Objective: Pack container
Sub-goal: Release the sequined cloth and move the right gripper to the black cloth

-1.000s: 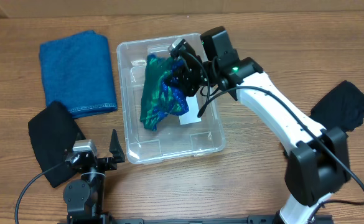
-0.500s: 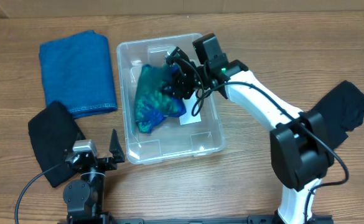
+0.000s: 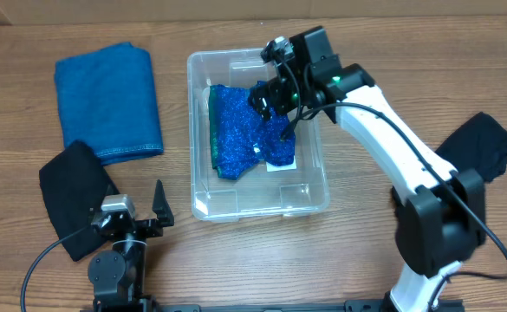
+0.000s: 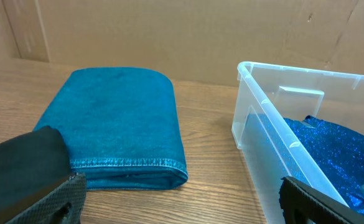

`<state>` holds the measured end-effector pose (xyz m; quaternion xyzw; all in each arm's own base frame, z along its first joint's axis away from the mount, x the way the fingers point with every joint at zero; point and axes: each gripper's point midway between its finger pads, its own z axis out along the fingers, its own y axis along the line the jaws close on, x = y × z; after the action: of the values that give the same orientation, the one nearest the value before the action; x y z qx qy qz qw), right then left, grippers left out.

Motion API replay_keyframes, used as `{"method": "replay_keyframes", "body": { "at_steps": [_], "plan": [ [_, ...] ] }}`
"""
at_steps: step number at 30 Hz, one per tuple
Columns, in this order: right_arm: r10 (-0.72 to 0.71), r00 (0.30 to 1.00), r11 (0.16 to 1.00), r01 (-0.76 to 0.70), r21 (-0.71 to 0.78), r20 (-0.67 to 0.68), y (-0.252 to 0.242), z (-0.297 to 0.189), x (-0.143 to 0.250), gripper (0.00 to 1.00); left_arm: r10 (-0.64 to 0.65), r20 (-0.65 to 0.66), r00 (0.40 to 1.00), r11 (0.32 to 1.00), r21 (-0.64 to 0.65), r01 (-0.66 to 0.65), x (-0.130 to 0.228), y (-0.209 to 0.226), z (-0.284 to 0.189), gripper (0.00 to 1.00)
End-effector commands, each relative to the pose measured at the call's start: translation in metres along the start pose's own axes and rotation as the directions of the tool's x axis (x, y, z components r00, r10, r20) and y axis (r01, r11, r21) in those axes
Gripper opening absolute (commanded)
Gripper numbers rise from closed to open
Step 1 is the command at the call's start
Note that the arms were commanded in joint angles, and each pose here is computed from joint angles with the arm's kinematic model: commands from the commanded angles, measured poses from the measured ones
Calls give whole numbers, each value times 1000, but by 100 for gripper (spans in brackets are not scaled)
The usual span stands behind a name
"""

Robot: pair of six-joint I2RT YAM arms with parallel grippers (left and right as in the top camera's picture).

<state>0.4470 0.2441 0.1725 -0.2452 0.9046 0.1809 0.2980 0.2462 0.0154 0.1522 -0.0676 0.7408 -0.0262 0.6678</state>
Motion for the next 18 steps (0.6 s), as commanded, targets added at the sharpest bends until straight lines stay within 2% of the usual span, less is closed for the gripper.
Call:
{"method": "replay_keyframes", "body": {
  "at_steps": [1,4,5,6,8,9,12,17,18],
  "plan": [
    [167,952,927,-240,289,257,-43,-112,-47,100,18,-7,1000,1000,7,-18,3,-1,1,100],
    [362,861,799,-484,356,358,-88,-187,-23,100,18,-7,1000,1000,7,-18,3,-1,1,100],
    [457,802,721,-588,367,385,-108,-210,-4,100,18,-7,1000,1000,7,-18,3,-1,1,100],
    [581,700,586,-714,383,416,-134,-239,29,100,18,-7,1000,1000,7,-18,3,-1,1,100],
    [695,592,455,-801,388,408,-157,-264,71,100,18,-7,1000,1000,7,-18,3,-1,1,100],
    [764,512,360,-843,399,392,-172,-277,108,100,18,-7,1000,1000,7,-18,3,-1,1,100],
    [845,360,195,-896,399,396,-192,-282,174,100,18,-7,1000,1000,7,-18,3,-1,1,100],
    [910,126,-19,-939,345,396,-214,-245,276,100,18,-7,1000,1000,7,-18,3,-1,1,100],
    [908,102,-46,-940,339,406,-218,-238,292,100,18,-7,1000,1000,7,-18,3,-1,1,100]
  ]
}}
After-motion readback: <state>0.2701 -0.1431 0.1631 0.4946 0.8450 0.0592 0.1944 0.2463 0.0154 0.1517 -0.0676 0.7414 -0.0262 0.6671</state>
